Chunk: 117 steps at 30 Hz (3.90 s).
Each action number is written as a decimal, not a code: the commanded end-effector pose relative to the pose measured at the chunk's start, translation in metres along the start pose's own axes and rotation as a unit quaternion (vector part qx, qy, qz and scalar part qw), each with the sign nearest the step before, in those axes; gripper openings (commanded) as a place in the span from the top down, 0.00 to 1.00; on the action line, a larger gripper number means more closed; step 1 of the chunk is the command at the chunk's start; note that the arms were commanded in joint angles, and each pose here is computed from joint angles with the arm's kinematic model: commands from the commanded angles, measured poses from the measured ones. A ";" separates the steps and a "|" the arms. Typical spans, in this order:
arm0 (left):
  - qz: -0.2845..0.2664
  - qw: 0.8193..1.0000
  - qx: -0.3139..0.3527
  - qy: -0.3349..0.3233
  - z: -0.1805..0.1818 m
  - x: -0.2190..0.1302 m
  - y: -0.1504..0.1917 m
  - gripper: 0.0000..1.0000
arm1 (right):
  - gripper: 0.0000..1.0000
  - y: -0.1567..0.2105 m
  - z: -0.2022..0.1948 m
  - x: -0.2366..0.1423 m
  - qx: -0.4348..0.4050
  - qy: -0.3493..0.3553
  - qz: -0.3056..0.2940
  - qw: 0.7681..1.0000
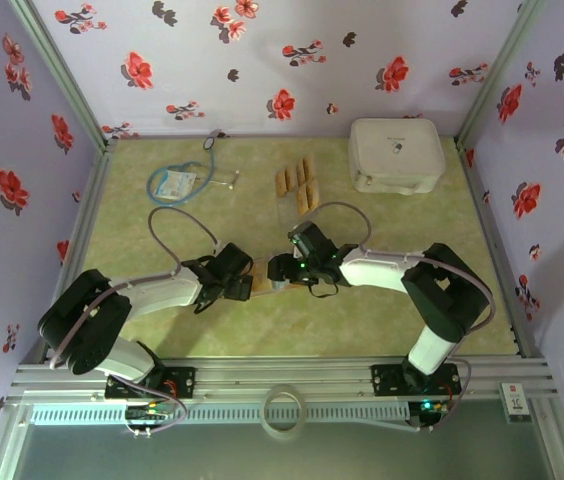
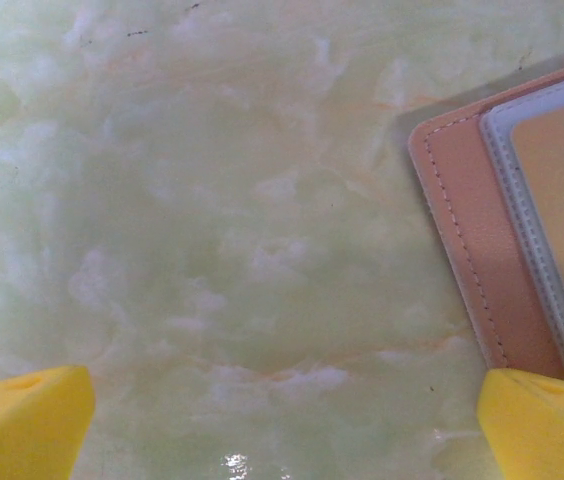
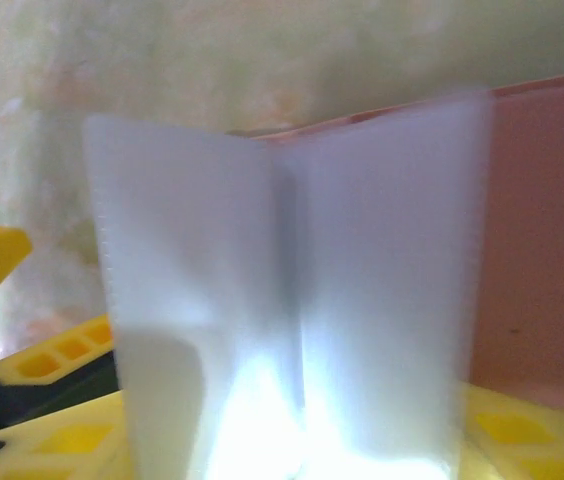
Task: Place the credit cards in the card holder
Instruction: Flip over the card slot in the card holder, then touch the card holder at the center of the table.
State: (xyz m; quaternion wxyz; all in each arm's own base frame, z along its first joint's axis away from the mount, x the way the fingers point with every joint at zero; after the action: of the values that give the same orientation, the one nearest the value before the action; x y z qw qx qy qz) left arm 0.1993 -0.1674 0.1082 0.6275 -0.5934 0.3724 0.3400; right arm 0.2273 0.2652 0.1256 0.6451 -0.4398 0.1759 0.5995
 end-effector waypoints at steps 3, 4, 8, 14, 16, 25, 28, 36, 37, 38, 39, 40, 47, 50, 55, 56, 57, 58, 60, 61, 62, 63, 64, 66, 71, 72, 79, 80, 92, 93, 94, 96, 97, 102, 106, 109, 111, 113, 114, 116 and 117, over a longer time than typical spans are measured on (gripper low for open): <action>-0.018 1.000 -0.012 -0.016 0.002 -0.006 -0.002 0.00 | 0.40 -0.013 0.023 -0.007 -0.003 -0.044 -0.016 0.999; -0.027 0.999 -0.020 -0.018 0.004 -0.010 -0.004 0.00 | 0.40 -0.015 0.026 -0.007 -0.005 -0.047 -0.017 0.999; -0.072 0.994 -0.071 -0.030 0.017 -0.030 -0.014 0.00 | 0.40 -0.017 0.036 -0.001 -0.009 -0.053 -0.013 0.998; -0.128 0.979 -0.154 -0.034 0.043 -0.059 -0.021 0.00 | 0.40 -0.019 0.048 0.020 -0.013 -0.057 0.001 0.998; -0.142 0.974 -0.172 -0.025 0.049 -0.066 -0.021 0.00 | 0.40 -0.018 0.049 0.031 -0.010 -0.056 0.008 0.998; -0.146 0.973 -0.175 -0.026 0.057 -0.073 -0.021 0.00 | 0.42 -0.019 0.056 0.045 -0.006 -0.072 0.015 0.997; -0.142 0.975 -0.171 -0.026 0.056 -0.071 -0.021 0.00 | 0.42 -0.024 0.062 0.029 -0.020 -0.069 0.004 0.997; -0.110 0.985 -0.129 -0.004 0.040 -0.058 -0.030 0.00 | 0.36 -0.033 0.040 -0.029 -0.050 0.027 -0.035 0.998; -0.104 0.987 -0.121 0.001 0.036 -0.056 -0.032 0.00 | 0.36 -0.033 0.031 -0.037 -0.048 0.049 -0.041 0.997; -0.099 0.989 -0.114 0.004 0.032 -0.055 -0.034 0.00 | 0.35 -0.033 0.023 -0.042 -0.045 0.069 -0.045 0.996; -0.093 0.990 -0.107 0.006 0.029 -0.053 -0.036 0.00 | 0.35 -0.032 0.015 -0.049 -0.043 0.089 -0.049 0.994; -0.090 0.991 -0.100 0.009 0.024 -0.051 -0.039 0.00 | 0.35 -0.030 0.006 -0.056 -0.042 0.112 -0.053 0.991; -0.078 0.996 -0.044 0.018 -0.006 -0.043 -0.048 0.00 | 0.32 -0.020 -0.036 -0.074 -0.027 0.190 -0.054 0.980; -0.071 0.997 -0.029 0.016 -0.014 -0.039 -0.048 0.00 | 0.33 -0.020 -0.040 -0.068 -0.027 0.188 -0.046 0.981; -0.063 0.998 -0.004 0.012 -0.025 -0.033 -0.046 0.00 | 0.40 -0.023 -0.042 -0.054 -0.029 0.180 -0.033 0.983; -0.062 0.998 0.001 0.012 -0.027 -0.032 -0.045 0.00 | 0.43 -0.023 -0.044 -0.050 -0.028 0.181 -0.029 0.983; -0.061 0.998 0.005 0.011 -0.029 -0.031 -0.044 0.00 | 0.45 -0.023 -0.045 -0.048 -0.028 0.181 -0.026 0.983; -0.059 0.998 0.009 0.009 -0.030 -0.030 -0.043 0.00 | 0.49 -0.024 -0.045 -0.046 -0.028 0.180 -0.025 0.983; -0.058 0.998 0.017 0.008 -0.033 -0.028 -0.042 0.00 | 0.58 -0.024 -0.048 -0.041 -0.028 0.182 -0.020 0.983; -0.057 0.998 0.022 0.008 -0.034 -0.027 -0.040 0.00 | 0.64 -0.023 -0.049 -0.039 -0.028 0.183 -0.017 0.983; -0.058 0.998 0.024 0.007 -0.035 -0.026 -0.040 0.00 | 0.68 -0.023 -0.050 -0.038 -0.028 0.182 -0.015 0.983; -0.057 0.998 0.027 0.006 -0.035 -0.025 -0.039 0.00 | 0.72 -0.023 -0.051 -0.038 -0.028 0.183 -0.013 0.983; -0.054 0.998 0.029 0.004 -0.036 -0.023 -0.038 0.00 | 0.76 -0.023 -0.051 -0.037 -0.029 0.183 -0.012 0.983; -0.053 0.998 0.031 0.001 -0.037 -0.021 -0.037 0.00 | 0.80 -0.022 -0.052 -0.038 -0.029 0.184 -0.012 0.982; -0.049 0.998 0.035 -0.008 -0.035 -0.015 -0.033 0.00 | 0.89 -0.018 -0.056 -0.041 -0.032 0.189 -0.007 0.981; -0.048 0.998 0.035 -0.010 -0.035 -0.014 -0.032 0.00 | 0.90 -0.018 -0.056 -0.042 -0.031 0.189 -0.008 0.981; -0.039 0.998 0.035 -0.022 -0.033 -0.003 -0.024 0.00 | 0.96 -0.013 -0.059 -0.046 -0.029 0.192 -0.007 0.981; -0.038 0.998 0.035 -0.023 -0.032 -0.003 -0.024 0.00 | 0.97 -0.013 -0.060 -0.046 -0.029 0.192 -0.008 0.981; -0.031 0.996 0.037 -0.079 -0.025 0.004 -0.019 0.00 | 1.00 -0.009 -0.066 -0.046 -0.023 0.198 -0.003 0.980; -0.030 0.995 0.036 -0.084 -0.024 0.005 -0.019 0.00 | 1.00 -0.009 -0.066 -0.047 -0.023 0.198 -0.004 0.980; -0.031 0.995 0.035 -0.086 -0.025 0.005 -0.019 0.00 | 1.00 -0.009 -0.066 -0.047 -0.023 0.198 -0.003 0.980; -0.030 0.995 0.034 -0.092 -0.024 0.006 -0.018 0.00 | 1.00 -0.008 -0.067 -0.047 -0.023 0.198 -0.002 0.980; -0.031 0.995 0.033 -0.093 -0.023 0.006 -0.018 0.00 | 1.00 -0.008 -0.067 -0.047 -0.022 0.197 -0.003 0.980; -0.034 0.995 0.032 -0.091 -0.023 0.004 -0.019 0.00 | 0.99 -0.009 -0.066 -0.048 -0.020 0.196 -0.004 0.980; -0.041 0.995 0.028 -0.082 -0.024 -0.001 -0.023 0.00 | 0.86 -0.011 -0.063 -0.051 -0.021 0.193 -0.008 0.981; -0.050 0.996 0.026 -0.071 -0.025 -0.008 -0.026 0.00 | 0.66 -0.014 -0.058 -0.059 -0.025 0.191 -0.014 0.981; -0.055 0.996 0.025 -0.062 -0.026 -0.013 -0.030 0.00 | 0.57 -0.017 -0.054 -0.068 -0.030 0.193 -0.020 0.981; -0.063 0.996 0.022 -0.053 -0.026 -0.020 -0.034 0.00 | 0.48 -0.019 -0.049 -0.078 -0.038 0.193 -0.029 0.980; -0.067 0.996 0.021 -0.050 -0.026 -0.023 -0.036 0.00 | 0.43 -0.022 -0.046 -0.084 -0.042 0.194 -0.035 0.979; -0.076 0.996 0.018 -0.042 -0.026 -0.030 -0.040 0.00 | 0.36 -0.025 -0.040 -0.095 -0.053 0.199 -0.042 0.978; -0.080 0.996 0.016 -0.038 -0.026 -0.034 -0.042 0.00 | 0.32 -0.027 -0.038 -0.101 -0.058 0.205 -0.045 0.976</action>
State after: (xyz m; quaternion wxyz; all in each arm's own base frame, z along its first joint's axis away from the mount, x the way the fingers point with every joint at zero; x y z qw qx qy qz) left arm 0.2164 -0.1941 0.1380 0.6704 -0.5897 0.3128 0.3238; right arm 0.2399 0.1820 0.1653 0.5980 -0.5745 0.2569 0.4964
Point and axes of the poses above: each hand's point on the last joint's axis, 136 mm out from that joint toward the fingers, its own x axis out along the fingers, its own z axis along the line the jaws close on, y = z × x, the point moved 10 cm from there along -x, back along the fingers, and after that the axes turned 8 degrees about -x, right-handed, at the moved point
